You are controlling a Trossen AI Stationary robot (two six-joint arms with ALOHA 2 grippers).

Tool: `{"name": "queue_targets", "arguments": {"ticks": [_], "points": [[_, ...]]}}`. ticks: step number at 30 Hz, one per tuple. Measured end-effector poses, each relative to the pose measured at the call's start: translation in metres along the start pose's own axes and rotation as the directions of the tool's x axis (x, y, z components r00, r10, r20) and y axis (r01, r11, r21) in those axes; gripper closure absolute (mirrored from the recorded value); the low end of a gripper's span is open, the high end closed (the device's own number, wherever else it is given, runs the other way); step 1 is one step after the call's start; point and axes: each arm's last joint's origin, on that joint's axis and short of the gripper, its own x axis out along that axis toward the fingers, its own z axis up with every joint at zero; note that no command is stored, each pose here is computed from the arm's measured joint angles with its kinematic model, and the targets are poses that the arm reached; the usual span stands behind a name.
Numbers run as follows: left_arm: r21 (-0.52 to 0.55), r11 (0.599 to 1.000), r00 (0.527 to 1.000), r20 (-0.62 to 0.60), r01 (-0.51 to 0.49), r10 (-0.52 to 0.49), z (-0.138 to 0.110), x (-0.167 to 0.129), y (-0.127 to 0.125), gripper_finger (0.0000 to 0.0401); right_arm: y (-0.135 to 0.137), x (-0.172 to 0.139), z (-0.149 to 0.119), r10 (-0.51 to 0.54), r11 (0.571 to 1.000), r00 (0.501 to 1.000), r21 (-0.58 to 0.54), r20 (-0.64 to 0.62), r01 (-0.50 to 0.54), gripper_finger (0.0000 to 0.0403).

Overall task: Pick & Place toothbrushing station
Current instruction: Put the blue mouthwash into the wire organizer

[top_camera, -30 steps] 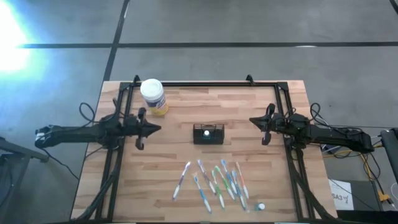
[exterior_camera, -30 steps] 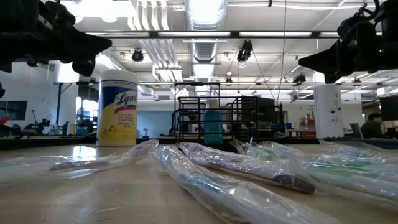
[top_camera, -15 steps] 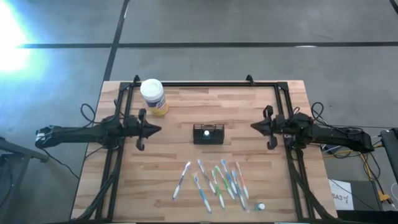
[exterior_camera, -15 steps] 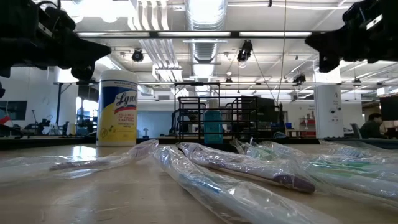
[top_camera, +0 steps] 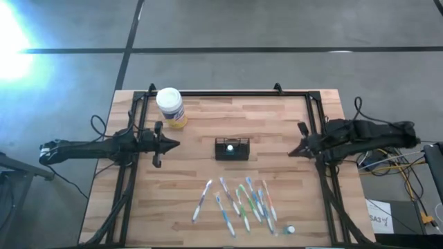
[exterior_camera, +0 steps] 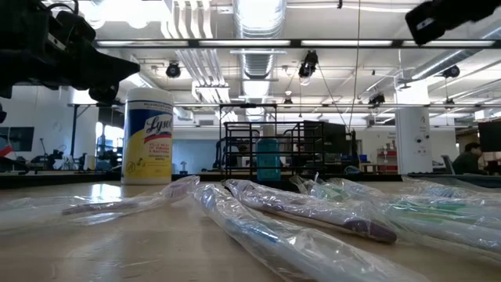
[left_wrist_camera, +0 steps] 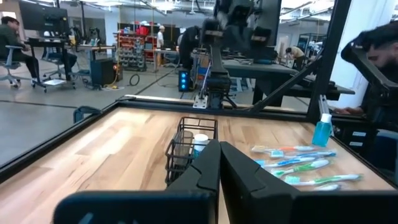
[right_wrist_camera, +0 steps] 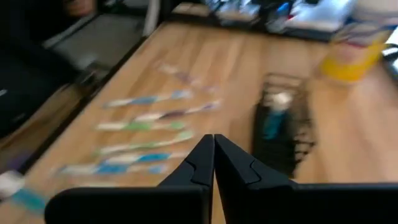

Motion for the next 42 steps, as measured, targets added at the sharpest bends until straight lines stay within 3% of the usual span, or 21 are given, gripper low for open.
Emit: {"name": "queue_targets", "arguments": {"ticks": [3, 8, 13, 18, 25, 36, 42], "points": [[0.030, 0.999, 1.000, 0.001, -0.013, 0.013, 0.000, 0.000, 0.000, 0.0395, 0.008, 0.005, 0.012, 0.054, 0.999, 0.993, 0.011, -0.106, -0.053, 0.0394], [0.005, 0.999, 0.999, 0.003, -0.048, 0.048, 0.000, 0.000, 0.001, 0.0394, 0.021, 0.024, 0.034, 0.130, 0.991, 0.975, 0.014, -0.181, -0.129, 0.0394], [0.026, 0.998, 0.999, -0.008, -0.051, 0.051, -0.001, 0.000, 0.001, 0.0389, 0.036, 0.037, 0.061, 0.133, 0.991, 0.963, 0.024, -0.237, -0.131, 0.0394], [0.030, 0.997, 0.997, -0.010, -0.074, 0.074, -0.002, 0.000, 0.002, 0.0396, 0.063, 0.049, 0.076, 0.183, 0.983, 0.919, 0.038, -0.350, -0.181, 0.0387], [-0.027, 0.996, 0.996, -0.044, -0.080, 0.079, -0.005, 0.000, 0.003, 0.0391, 0.096, 0.071, 0.072, 0.164, 0.984, 0.854, 0.016, -0.494, -0.179, 0.0336], [-0.034, 0.996, 0.996, -0.043, -0.081, 0.079, -0.005, 0.000, 0.003, 0.0397, 0.126, 0.102, 0.054, 0.154, 0.987, 0.771, 0.063, -0.617, -0.146, 0.0265], [-0.054, 0.995, 0.994, -0.073, -0.085, 0.081, -0.008, 0.000, 0.003, 0.0387, 0.150, 0.118, 0.068, 0.165, 0.981, 0.766, 0.025, -0.621, -0.191, 0.0210]]}}
